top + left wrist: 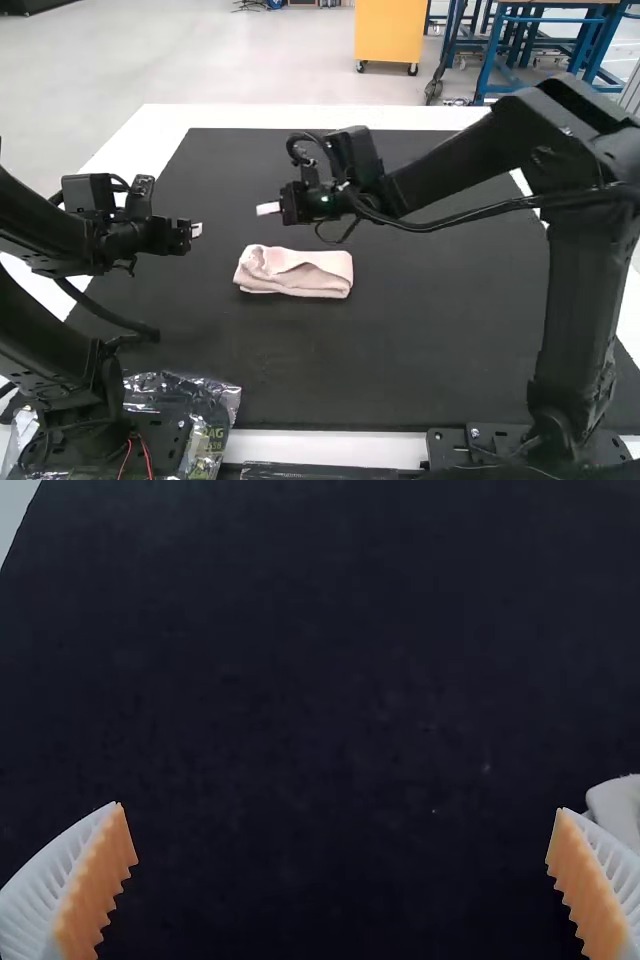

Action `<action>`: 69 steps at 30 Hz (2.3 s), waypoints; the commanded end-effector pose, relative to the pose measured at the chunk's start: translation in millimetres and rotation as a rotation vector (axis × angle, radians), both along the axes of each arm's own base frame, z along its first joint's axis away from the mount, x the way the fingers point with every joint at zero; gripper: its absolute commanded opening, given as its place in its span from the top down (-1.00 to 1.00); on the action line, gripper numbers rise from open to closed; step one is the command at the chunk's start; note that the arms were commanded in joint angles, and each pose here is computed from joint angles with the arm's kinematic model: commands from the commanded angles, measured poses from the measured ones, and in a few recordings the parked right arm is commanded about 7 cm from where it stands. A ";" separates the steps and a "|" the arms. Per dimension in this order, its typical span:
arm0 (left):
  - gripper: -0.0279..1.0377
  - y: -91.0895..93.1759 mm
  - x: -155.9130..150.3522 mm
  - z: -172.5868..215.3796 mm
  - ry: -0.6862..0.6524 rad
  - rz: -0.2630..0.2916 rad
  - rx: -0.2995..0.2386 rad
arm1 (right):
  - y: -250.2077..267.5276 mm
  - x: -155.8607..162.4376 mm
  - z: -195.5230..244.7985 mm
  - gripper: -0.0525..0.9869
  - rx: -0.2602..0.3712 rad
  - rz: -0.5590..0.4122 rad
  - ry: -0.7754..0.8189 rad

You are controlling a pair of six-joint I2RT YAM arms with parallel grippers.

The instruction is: Fold the towel.

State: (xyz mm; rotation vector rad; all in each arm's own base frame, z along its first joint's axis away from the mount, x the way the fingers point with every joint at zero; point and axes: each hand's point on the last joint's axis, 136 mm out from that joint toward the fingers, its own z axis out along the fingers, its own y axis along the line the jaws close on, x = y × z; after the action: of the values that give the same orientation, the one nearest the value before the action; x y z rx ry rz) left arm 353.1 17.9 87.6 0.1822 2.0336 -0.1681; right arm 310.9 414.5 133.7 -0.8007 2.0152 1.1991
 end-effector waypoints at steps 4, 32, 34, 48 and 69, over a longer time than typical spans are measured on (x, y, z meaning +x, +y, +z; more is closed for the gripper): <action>-0.87 -0.6 -1.1 3.6 -0.011 0.003 -0.007 | -13.9 -11.0 -37.1 0.95 -0.030 0.012 0.008; -0.87 -2.4 -2.3 2.6 -0.013 0.000 -0.022 | -15.8 50.2 -58.1 0.95 0.001 -0.053 -0.045; -0.87 -2.4 -2.3 2.6 -0.013 0.000 -0.022 | -16.7 50.4 -59.4 0.95 -0.001 -0.055 -0.043; -0.87 -2.7 -1.4 3.0 -0.014 0.005 -0.034 | -16.7 20.6 -94.3 0.95 -0.061 -0.019 0.040; -0.87 -10.7 -12.8 -9.5 0.020 -0.007 -0.068 | 33.0 -71.8 -152.1 0.95 -0.075 0.161 0.093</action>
State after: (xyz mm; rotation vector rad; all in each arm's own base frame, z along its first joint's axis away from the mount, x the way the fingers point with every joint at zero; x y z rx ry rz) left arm 342.3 12.7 74.4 0.1336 2.0611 -0.2225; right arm 253.4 439.3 -11.6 -0.9580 2.0986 1.2353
